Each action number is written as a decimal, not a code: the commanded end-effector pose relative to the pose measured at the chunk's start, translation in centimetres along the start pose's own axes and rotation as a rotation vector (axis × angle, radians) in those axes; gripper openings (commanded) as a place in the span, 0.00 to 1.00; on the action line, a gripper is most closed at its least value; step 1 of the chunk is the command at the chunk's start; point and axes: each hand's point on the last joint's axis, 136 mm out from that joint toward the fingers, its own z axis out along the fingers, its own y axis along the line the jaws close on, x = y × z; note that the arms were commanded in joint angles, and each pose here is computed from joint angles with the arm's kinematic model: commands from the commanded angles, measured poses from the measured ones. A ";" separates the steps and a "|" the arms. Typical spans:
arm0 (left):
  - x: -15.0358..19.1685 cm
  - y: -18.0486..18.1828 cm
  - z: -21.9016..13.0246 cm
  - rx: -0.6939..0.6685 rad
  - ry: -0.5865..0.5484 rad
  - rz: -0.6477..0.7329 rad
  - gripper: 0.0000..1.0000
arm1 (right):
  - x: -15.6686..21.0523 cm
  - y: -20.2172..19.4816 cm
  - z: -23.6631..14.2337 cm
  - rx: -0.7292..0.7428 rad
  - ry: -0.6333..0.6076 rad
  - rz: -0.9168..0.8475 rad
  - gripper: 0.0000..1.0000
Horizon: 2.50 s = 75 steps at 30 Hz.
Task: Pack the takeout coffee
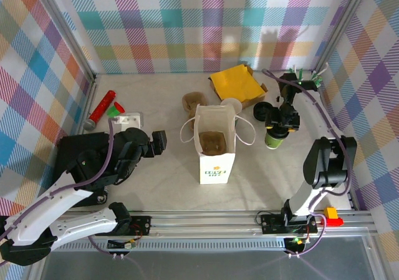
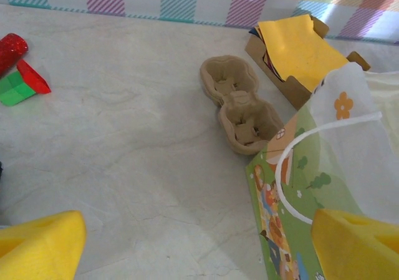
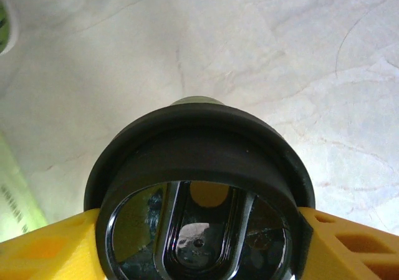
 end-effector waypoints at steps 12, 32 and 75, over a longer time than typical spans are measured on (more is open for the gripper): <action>2.8 -3.8 0.6 0.212 0.107 -0.031 0.83 | 5.8 3.1 -10.5 0.038 -0.111 -0.029 0.66; 11.4 -7.3 2.8 0.351 0.292 0.074 0.75 | 6.0 4.9 -19.4 -0.026 -0.315 -0.047 0.64; 16.8 -13.8 8.5 0.393 0.358 0.156 0.72 | 12.2 15.8 -14.7 -0.042 -0.109 -0.332 0.60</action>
